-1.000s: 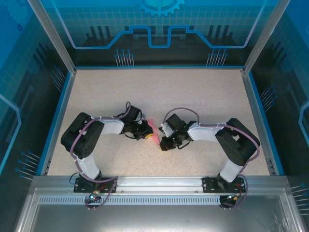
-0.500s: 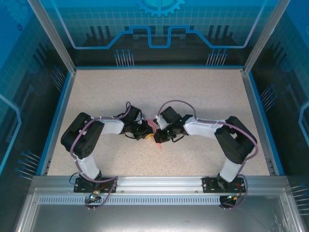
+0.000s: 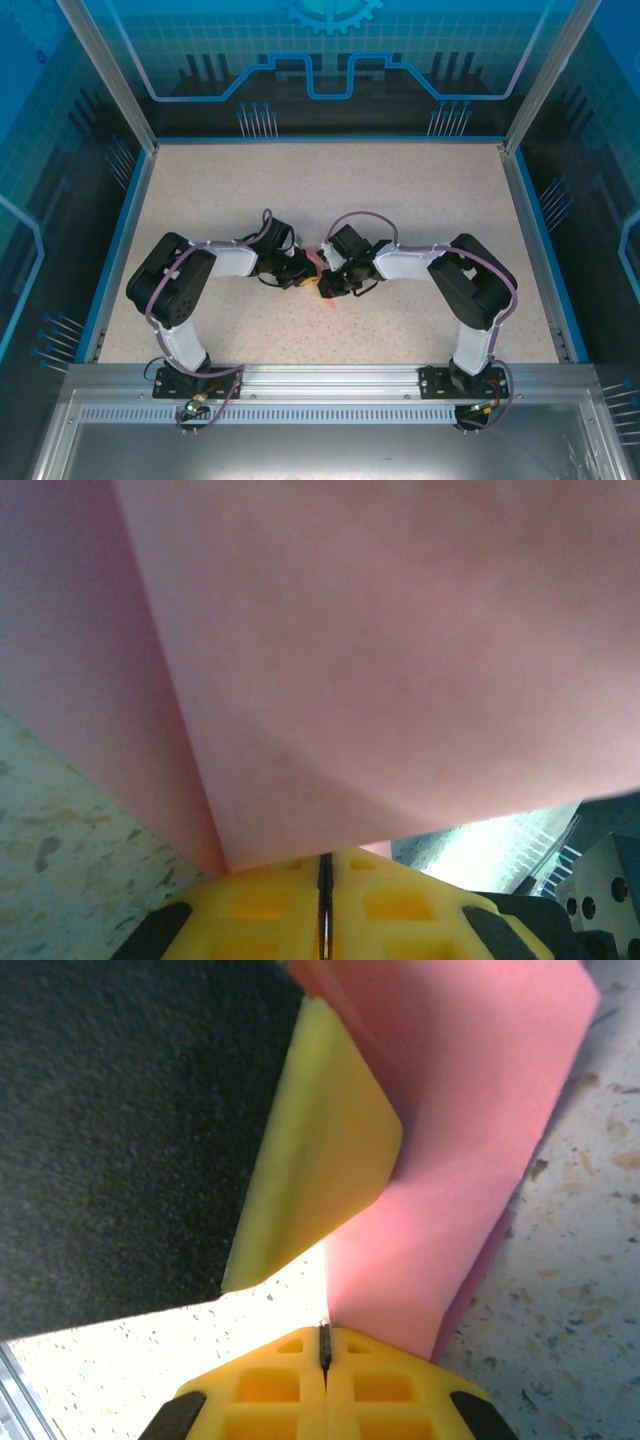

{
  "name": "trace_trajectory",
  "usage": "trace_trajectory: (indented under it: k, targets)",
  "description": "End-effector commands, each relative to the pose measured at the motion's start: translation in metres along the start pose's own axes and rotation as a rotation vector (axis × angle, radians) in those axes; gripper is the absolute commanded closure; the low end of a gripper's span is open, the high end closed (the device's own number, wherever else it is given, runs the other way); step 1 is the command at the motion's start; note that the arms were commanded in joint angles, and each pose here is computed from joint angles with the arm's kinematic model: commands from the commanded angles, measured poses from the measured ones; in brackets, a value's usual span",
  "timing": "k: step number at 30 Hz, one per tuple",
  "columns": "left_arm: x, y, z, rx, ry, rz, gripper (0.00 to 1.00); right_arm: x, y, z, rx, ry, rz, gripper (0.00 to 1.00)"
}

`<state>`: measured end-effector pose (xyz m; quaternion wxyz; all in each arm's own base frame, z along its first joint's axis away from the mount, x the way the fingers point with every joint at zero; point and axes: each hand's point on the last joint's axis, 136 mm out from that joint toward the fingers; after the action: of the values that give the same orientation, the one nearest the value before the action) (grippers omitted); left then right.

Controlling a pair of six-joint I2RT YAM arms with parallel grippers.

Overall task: Fold a paper plane with a square sheet of paper (pick it up from the middle)
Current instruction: Fold the wing for the fifth time at the center of the table.

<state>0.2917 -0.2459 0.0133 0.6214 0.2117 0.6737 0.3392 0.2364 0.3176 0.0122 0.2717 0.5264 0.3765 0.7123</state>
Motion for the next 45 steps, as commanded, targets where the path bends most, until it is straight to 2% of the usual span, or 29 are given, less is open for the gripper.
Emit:
trace_trajectory:
  k: [1, 11, 39, 45]
  targets:
    - [-0.003, 0.010, 0.005, -0.028, -0.081, 0.023, 0.88, -0.029, -0.011, -0.032, 0.097, -0.046, -0.082, 0.99]
    - [-0.021, 0.030, 0.014, -0.100, -0.255, 0.020, 0.88, -0.030, -0.013, -0.036, 0.113, -0.049, -0.082, 0.99]
    - [0.022, 0.006, 0.039, -0.129, -0.266, 0.209, 0.89, -0.038, -0.016, -0.049, 0.153, -0.054, -0.102, 0.99]
    - [0.030, 0.003, 0.031, -0.099, -0.256, 0.219, 0.89, -0.010, -0.004, -0.020, 0.073, -0.011, -0.026, 0.99]
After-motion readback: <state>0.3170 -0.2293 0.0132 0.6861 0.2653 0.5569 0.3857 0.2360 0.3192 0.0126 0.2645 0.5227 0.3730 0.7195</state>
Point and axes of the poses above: each hand's point on the last joint's axis, 136 mm out from that joint toward the fingers, its own y axis back along the fingers, its own x axis along the line the jaws close on, z = x × y, and after that the axes turned 6 degrees about -y, right-handed
